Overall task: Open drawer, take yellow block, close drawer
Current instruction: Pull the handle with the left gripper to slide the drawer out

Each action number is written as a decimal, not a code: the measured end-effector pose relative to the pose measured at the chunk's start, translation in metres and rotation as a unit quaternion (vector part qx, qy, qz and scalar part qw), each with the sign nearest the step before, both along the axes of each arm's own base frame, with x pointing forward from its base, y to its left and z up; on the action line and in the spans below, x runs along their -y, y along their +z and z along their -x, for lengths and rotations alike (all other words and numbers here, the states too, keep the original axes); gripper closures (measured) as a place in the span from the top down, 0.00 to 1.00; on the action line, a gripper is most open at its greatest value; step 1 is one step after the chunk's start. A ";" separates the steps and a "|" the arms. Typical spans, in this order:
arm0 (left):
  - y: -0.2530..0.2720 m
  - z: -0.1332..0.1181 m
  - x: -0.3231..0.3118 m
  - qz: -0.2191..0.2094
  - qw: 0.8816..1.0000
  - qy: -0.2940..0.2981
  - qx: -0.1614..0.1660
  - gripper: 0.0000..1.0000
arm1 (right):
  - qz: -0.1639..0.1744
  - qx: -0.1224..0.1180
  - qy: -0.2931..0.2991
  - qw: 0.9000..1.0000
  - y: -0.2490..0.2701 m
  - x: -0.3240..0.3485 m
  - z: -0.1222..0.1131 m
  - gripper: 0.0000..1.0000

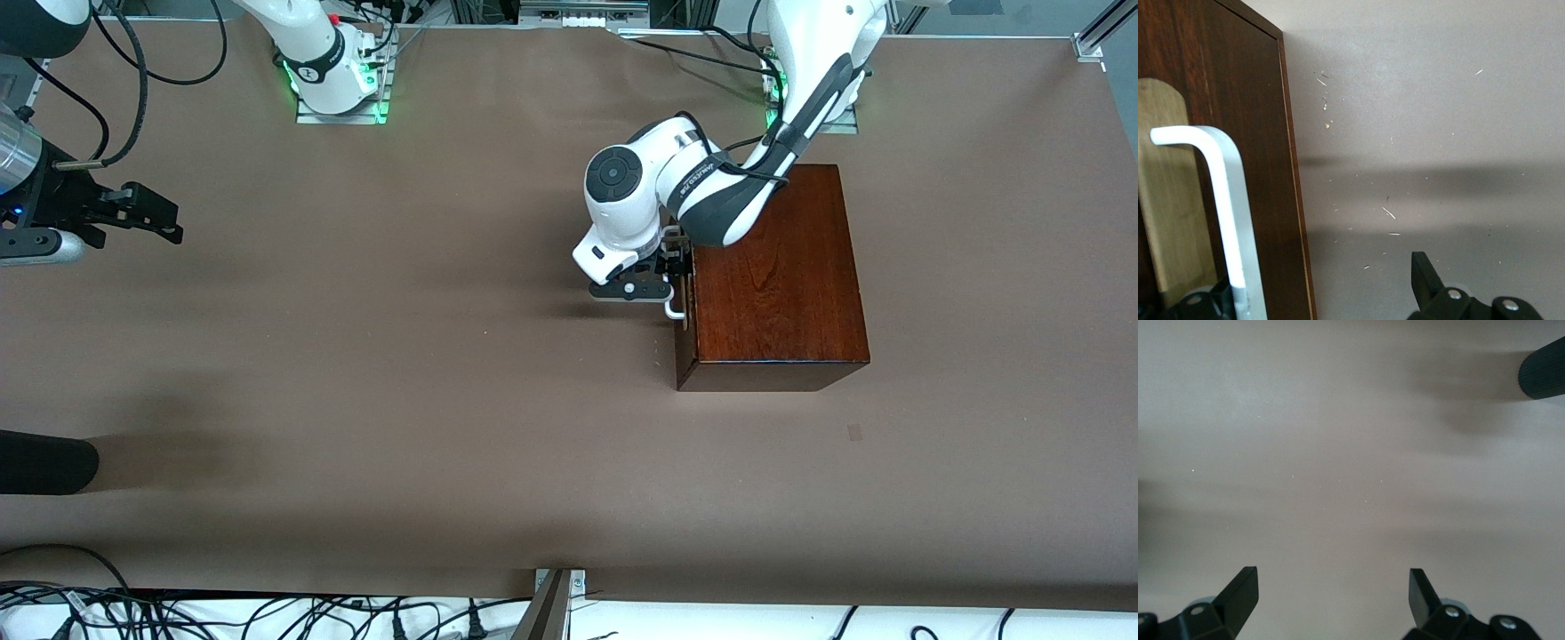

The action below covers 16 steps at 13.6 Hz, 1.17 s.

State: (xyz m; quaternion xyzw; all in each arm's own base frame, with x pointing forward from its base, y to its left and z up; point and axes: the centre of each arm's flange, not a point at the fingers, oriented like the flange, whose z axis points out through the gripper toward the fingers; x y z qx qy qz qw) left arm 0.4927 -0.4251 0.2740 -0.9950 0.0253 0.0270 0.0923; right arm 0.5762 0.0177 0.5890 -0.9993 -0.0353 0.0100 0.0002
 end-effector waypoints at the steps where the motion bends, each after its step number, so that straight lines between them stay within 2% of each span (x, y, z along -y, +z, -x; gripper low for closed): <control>1: 0.000 0.000 0.000 0.001 1.000 0.003 0.002 1.00 | 0.000 0.000 0.000 1.000 0.000 0.000 0.000 1.00; 8: 0.003 0.009 0.025 0.023 0.999 0.021 0.038 1.00 | 0.000 0.000 -0.001 1.000 0.000 0.001 0.000 1.00; 16: 0.006 0.008 0.056 0.049 0.996 0.044 0.053 1.00 | 0.000 0.000 -0.001 1.000 0.000 0.001 0.000 1.00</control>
